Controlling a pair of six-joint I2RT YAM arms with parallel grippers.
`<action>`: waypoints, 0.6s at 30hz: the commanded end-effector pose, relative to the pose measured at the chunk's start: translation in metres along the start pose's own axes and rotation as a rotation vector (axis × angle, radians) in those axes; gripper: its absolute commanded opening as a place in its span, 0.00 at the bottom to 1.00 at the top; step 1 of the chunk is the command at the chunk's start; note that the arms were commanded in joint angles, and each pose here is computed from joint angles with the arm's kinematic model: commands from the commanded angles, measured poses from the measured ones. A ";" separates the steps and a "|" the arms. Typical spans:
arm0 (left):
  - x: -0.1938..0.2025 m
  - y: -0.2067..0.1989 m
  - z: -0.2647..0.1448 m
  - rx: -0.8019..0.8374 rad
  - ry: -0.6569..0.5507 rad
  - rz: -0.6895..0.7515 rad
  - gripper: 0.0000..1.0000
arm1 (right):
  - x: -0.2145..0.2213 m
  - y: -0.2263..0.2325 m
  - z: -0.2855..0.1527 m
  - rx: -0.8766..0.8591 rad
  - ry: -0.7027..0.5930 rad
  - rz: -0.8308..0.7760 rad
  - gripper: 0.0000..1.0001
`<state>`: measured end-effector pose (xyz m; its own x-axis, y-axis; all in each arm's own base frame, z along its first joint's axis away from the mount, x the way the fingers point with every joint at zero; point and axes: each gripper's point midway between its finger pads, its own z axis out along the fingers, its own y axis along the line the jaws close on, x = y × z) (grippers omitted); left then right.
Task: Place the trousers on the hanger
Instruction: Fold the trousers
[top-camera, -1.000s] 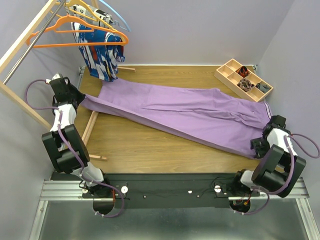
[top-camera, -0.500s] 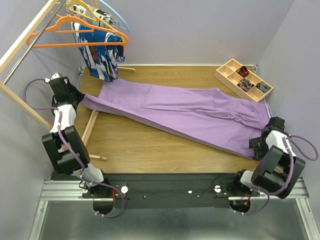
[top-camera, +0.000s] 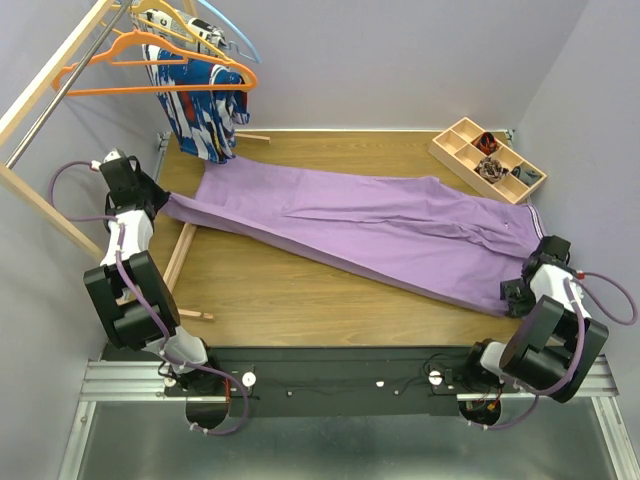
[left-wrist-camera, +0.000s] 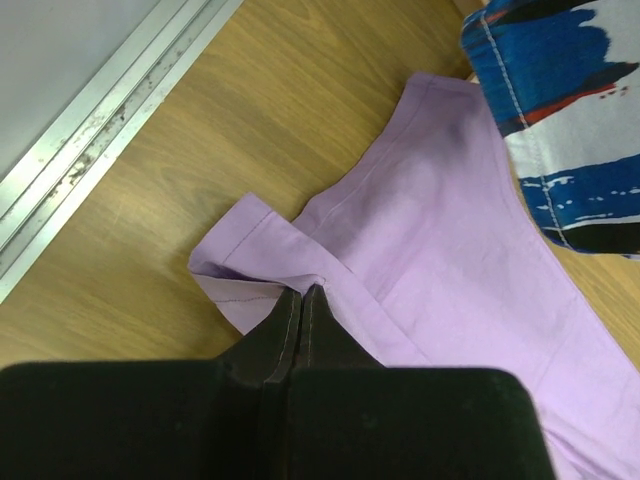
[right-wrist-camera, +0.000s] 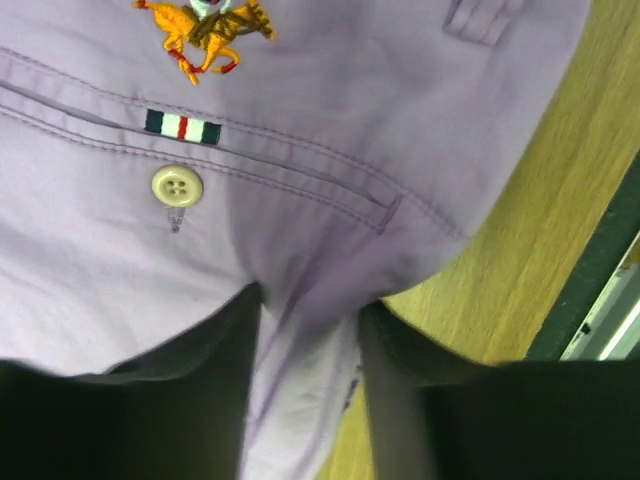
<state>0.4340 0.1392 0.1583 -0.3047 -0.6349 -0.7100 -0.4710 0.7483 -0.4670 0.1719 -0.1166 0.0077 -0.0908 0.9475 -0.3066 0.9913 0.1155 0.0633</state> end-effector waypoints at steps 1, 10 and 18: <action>-0.024 0.006 -0.016 -0.048 -0.072 -0.001 0.00 | 0.029 0.008 0.015 -0.092 0.107 -0.013 0.37; -0.059 -0.021 -0.031 0.000 -0.145 -0.221 0.00 | -0.007 0.034 -0.037 -0.228 -0.003 -0.106 0.01; -0.062 0.017 -0.064 -0.151 -0.207 -0.221 0.00 | -0.045 0.030 -0.091 -0.231 -0.162 -0.114 0.01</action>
<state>0.4215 0.1528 0.2189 -0.1091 -0.7356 -0.6685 -0.5336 0.6108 -0.5850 0.2062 -0.1195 0.0812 -0.1628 0.9021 -0.3997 0.9224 0.2830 0.2628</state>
